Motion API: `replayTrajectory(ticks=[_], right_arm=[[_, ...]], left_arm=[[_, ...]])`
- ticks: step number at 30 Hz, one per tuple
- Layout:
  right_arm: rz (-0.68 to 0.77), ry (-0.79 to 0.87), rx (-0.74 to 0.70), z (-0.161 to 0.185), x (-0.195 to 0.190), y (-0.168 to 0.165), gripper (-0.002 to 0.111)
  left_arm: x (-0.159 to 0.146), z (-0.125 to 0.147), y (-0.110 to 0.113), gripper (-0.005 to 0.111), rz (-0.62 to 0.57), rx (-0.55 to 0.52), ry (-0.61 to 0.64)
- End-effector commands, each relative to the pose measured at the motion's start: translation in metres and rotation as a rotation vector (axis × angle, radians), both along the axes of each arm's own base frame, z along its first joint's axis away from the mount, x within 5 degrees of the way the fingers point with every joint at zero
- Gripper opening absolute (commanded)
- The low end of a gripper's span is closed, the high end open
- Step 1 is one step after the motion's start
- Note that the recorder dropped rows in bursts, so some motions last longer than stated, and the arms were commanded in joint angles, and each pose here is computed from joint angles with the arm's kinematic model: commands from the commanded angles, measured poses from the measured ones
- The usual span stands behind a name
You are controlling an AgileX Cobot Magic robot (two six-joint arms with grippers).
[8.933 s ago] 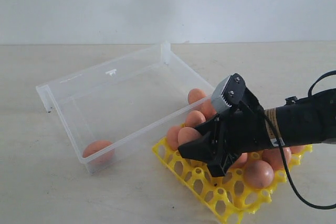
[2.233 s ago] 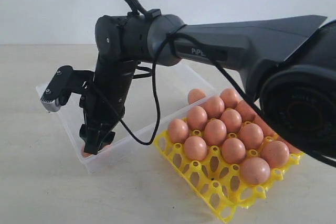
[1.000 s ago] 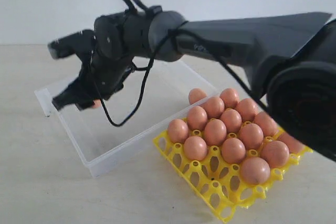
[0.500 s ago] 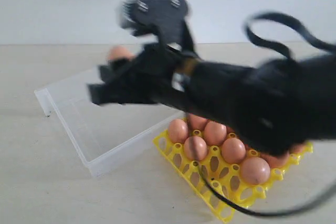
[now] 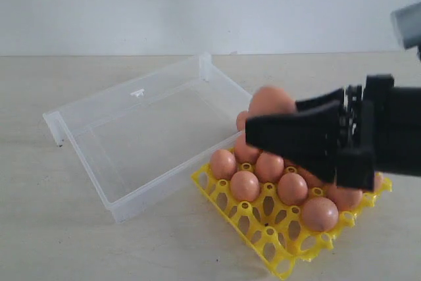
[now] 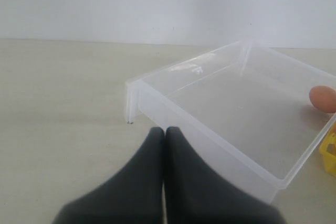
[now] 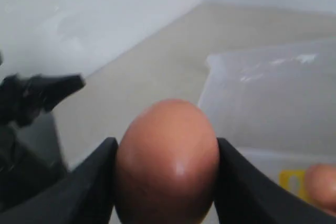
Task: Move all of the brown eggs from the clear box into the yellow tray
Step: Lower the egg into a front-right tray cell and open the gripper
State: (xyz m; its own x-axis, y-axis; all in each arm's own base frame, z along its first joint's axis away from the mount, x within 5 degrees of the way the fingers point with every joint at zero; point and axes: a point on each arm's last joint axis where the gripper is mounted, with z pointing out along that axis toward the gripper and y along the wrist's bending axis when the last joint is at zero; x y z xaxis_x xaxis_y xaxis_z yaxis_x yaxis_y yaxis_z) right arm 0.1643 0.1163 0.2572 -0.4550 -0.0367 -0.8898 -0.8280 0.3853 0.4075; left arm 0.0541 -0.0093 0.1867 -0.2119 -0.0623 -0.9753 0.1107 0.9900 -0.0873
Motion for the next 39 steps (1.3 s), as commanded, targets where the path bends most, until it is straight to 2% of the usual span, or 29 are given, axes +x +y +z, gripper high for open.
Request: replayTrajectory(ticks=[1,12,21,28,36,39], right_arm=[[0.149,0.114,-0.069,-0.021,0.001,-0.001,0.000],[-0.016,0.153,-0.280,-0.079,0.041,-0.007,0.000],[-0.089,0.172,-0.288,-0.112,0.060,-0.006,0.000],[-0.047,0.140,-0.366,-0.129,0.060,0.002,0.000],[-0.067,0.109,-0.359,-0.128,0.062,0.005,0.000],[-0.071,0.103,-0.375,-0.129,0.062,0.004,0.005]], left_arm=[[0.000,0.000,0.000,-0.004,-0.006,-0.004,-0.002],[0.000,0.000,0.000,-0.004,-0.006,-0.004,-0.002],[0.000,0.000,0.000,-0.004,-0.006,-0.004,-0.002],[0.000,0.000,0.000,-0.004,-0.006,-0.004,-0.002],[0.000,0.000,0.000,-0.004,-0.006,-0.004,-0.002],[0.000,0.000,0.000,-0.004,-0.006,-0.004,-0.002]])
